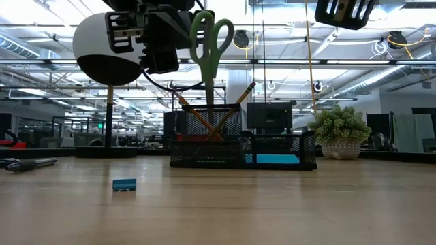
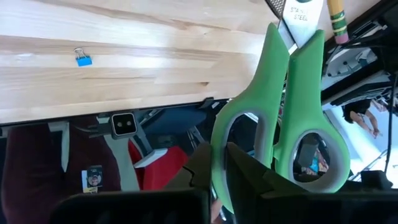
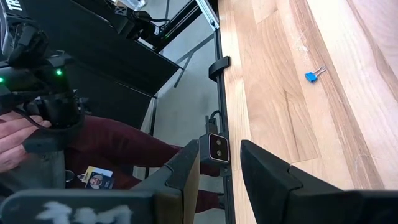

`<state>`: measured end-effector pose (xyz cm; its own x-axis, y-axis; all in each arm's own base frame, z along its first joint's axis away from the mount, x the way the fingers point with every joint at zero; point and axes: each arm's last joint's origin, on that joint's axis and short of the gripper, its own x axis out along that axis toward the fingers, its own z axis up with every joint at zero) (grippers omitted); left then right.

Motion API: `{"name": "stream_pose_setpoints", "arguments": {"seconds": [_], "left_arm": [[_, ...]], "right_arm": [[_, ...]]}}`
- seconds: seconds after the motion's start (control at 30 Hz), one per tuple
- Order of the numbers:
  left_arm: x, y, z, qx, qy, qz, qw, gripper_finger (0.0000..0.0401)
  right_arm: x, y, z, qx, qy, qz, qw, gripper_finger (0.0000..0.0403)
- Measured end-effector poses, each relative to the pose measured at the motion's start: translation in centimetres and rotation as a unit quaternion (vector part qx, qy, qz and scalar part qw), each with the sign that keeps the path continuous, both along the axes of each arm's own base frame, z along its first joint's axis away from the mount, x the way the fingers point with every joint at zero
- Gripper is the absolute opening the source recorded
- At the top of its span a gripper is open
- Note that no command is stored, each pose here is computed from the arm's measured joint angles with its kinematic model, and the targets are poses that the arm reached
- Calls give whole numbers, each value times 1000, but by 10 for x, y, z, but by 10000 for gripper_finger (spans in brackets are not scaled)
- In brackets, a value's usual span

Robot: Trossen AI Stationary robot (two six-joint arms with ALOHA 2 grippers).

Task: Pick and place office supplies into organizer
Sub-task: Put the green scissors into the desk organizer

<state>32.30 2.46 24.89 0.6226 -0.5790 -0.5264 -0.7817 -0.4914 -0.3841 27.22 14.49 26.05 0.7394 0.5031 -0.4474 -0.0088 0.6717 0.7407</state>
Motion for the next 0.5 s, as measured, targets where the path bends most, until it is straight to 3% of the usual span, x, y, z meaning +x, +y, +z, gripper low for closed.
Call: {"name": "stream_pose_setpoints", "arguments": {"seconds": [0.5], "left_arm": [[-2, 19, 0, 14, -13, 18, 1000, 33]], "right_arm": [[0, 0, 0, 0, 0, 0, 1000, 105]]}}
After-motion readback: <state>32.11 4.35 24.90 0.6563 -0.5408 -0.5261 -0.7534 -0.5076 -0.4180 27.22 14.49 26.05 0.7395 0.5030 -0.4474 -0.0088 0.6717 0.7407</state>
